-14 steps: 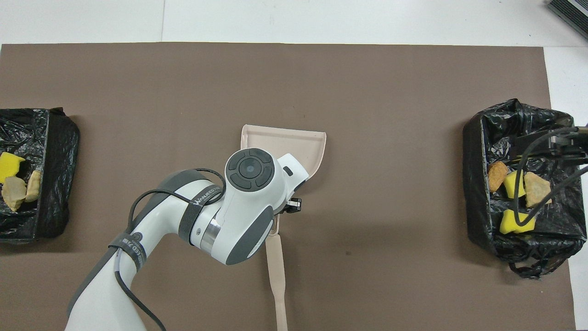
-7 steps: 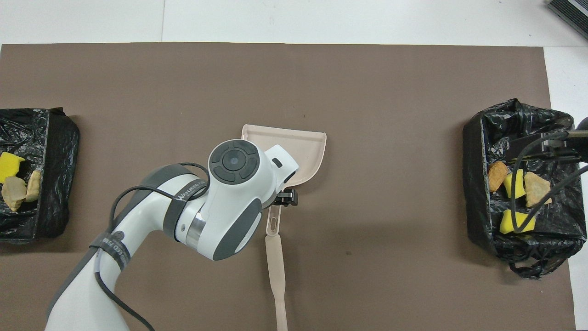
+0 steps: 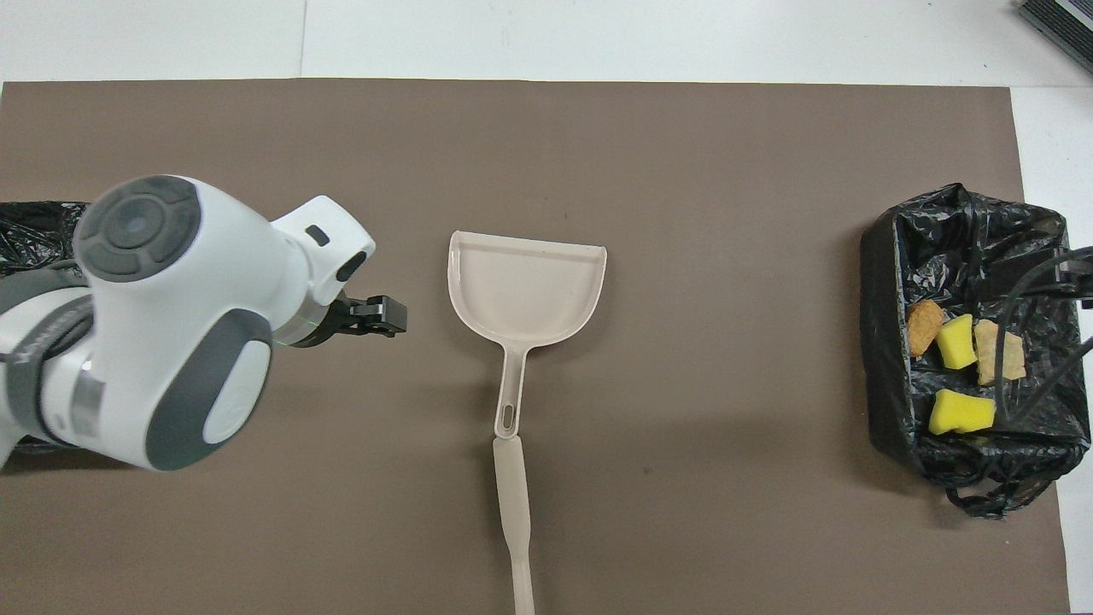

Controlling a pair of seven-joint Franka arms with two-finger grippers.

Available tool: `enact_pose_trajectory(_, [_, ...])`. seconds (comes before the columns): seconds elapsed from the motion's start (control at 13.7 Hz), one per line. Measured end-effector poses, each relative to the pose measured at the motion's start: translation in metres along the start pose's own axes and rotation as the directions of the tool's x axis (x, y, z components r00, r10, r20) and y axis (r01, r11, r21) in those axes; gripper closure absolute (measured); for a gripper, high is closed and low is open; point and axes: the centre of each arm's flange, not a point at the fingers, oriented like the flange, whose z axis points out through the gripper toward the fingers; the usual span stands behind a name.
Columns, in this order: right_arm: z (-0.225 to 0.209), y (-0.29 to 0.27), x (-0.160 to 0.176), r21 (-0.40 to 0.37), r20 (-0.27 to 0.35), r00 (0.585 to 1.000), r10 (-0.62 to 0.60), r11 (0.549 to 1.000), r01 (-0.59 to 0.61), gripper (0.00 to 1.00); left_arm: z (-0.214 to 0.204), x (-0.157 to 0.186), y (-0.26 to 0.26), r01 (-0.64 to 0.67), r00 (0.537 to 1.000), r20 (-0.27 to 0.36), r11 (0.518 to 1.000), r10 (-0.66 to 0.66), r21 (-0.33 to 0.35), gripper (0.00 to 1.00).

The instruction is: Sweep and dump trash in bin

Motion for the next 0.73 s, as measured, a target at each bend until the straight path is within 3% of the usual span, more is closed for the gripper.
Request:
enact_pose_trajectory(0.22, [0.0,0.012,-0.001,0.001,0.006,1.0,0.018,1.0,-0.018,0.0,-0.051,-0.025,-0.063,-0.07,0.997,0.036,0.997,0.069,0.025,0.0])
enact_pose_trajectory(0.44, [0.0,0.01,-0.002,0.001,0.009,1.0,0.016,1.0,-0.016,0.0,-0.102,-0.046,-0.119,-0.141,0.99,-0.012,0.989,0.141,0.04,0.0])
enact_pose_trajectory(0.73, [-0.002,0.008,-0.003,0.001,0.007,1.0,0.011,1.0,-0.011,0.0,-0.163,-0.047,-0.168,-0.147,0.986,-0.066,0.988,0.15,0.049,0.0])
